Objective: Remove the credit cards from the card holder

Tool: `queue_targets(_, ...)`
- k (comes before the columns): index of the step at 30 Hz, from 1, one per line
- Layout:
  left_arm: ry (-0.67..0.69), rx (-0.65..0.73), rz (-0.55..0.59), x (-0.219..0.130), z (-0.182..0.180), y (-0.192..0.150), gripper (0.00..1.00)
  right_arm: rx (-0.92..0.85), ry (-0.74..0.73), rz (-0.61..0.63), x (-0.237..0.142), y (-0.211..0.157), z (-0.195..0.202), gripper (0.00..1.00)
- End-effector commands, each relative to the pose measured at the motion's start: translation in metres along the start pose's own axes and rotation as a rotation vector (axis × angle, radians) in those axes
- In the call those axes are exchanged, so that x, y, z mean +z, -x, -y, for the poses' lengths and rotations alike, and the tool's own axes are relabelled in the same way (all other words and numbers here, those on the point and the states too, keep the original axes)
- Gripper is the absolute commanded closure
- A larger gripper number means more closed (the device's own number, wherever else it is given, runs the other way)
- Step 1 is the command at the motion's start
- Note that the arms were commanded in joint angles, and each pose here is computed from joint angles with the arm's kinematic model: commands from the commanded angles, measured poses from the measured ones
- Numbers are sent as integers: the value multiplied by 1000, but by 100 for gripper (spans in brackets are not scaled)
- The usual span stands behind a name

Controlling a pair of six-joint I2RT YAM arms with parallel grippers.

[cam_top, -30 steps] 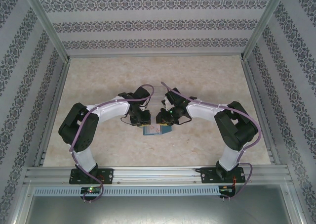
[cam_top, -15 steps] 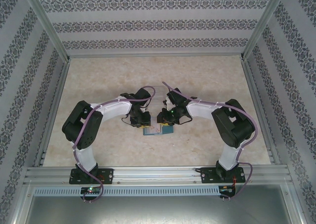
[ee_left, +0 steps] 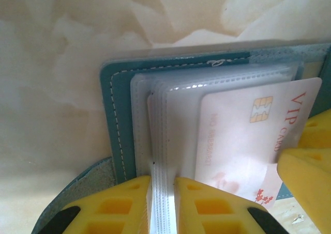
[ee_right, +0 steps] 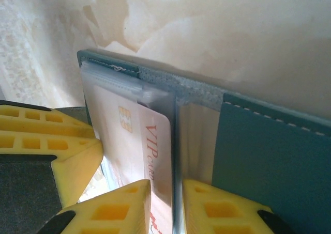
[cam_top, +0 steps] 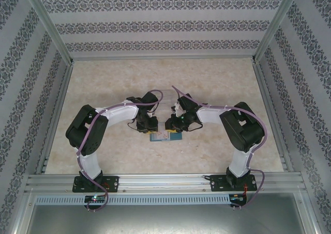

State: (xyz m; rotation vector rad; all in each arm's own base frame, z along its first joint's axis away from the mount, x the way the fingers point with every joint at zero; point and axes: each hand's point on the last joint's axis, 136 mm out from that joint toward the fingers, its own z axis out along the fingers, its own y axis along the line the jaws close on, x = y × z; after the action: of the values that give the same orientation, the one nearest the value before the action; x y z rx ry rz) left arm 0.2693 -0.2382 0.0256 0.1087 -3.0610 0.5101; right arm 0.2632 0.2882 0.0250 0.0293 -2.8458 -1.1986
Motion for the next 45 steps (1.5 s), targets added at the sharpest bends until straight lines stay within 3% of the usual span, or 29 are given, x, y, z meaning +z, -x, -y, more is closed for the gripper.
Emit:
queue_targets(1,105,-3,-49,9,-23,-11,82,3,45,-24,4,-3,1,78)
queue_targets(13,123,1,-44,5,-24,-10,82,-14,91,-16,0,-1,-1,84)
queue_targets(22,127,1,-51,6,-25,-11,82,18,1,19,-14,0,22,89)
queue_targets(45,114,1,-54,9,-23,-10,82,-16,-242,62,-50,-4,41,92)
